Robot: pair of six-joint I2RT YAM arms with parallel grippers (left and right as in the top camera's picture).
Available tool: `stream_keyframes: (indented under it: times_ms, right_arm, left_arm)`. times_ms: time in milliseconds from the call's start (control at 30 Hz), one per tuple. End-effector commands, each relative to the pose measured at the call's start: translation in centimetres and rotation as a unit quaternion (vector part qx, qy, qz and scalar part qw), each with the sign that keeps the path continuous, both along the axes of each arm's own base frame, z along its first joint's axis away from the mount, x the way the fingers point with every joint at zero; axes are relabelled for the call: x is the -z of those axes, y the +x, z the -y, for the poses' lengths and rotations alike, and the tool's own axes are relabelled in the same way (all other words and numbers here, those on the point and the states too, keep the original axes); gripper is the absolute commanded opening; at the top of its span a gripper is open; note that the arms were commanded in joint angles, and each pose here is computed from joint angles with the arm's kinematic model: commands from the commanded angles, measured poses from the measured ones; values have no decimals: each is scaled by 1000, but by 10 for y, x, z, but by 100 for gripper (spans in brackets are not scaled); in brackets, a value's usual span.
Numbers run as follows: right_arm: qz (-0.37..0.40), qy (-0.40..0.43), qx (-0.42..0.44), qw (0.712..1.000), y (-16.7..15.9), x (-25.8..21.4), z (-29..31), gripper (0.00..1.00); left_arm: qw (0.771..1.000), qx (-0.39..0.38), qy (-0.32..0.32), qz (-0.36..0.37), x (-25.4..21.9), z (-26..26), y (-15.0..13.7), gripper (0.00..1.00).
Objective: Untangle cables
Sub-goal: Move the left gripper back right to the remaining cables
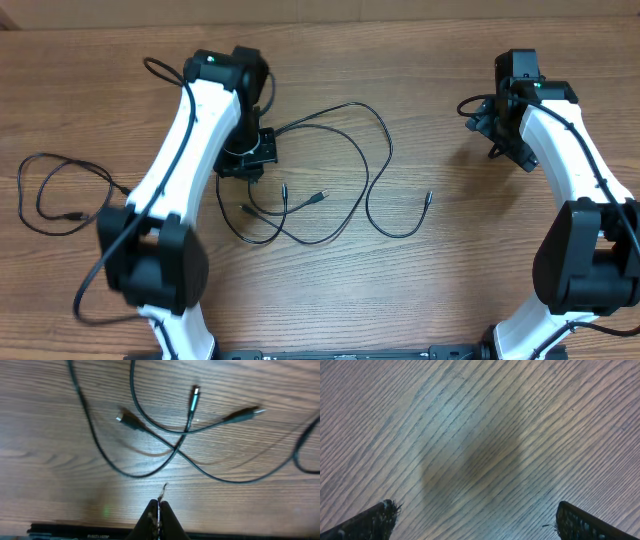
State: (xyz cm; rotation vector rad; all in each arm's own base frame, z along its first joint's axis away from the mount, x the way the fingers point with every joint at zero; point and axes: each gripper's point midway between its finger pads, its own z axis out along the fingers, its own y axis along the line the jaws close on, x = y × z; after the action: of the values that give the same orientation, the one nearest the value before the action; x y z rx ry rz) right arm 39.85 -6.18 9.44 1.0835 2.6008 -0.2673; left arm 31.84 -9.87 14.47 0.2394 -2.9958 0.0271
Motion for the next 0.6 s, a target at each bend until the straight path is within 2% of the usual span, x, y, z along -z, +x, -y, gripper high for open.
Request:
stream_keyframes:
  times_ms: [0, 133, 200, 300, 367, 500, 567]
  right_arm:
    - [5, -4, 4, 1000, 0, -3, 2, 100]
    - [5, -4, 4, 1000, 0, -3, 1, 100]
    - [5, -4, 4, 1000, 0, -3, 1, 100]
    - [5, -4, 4, 1000, 0, -3, 1, 100]
    - [5, -4, 4, 1000, 0, -3, 1, 100]
    - [5, -4, 4, 1000, 0, -3, 1, 100]
    - [5, -4, 4, 1000, 0, -3, 1, 100]
  left_arm:
    - [998, -40, 51, 27, -7, -5, -3, 4]
    - [997, -57, 58, 12, 12, -2, -10, 7]
    - [995, -74, 60, 3, 26, -2, -14, 15]
    - [995, -83, 46, -12, 48, 2, -21, 16]
    - [996, -85, 34, -14, 60, 6, -23, 24]
    - [996, -83, 16, -1, 77, 13, -18, 20]
    - [998, -56, 14, 13, 85, 14, -14, 22]
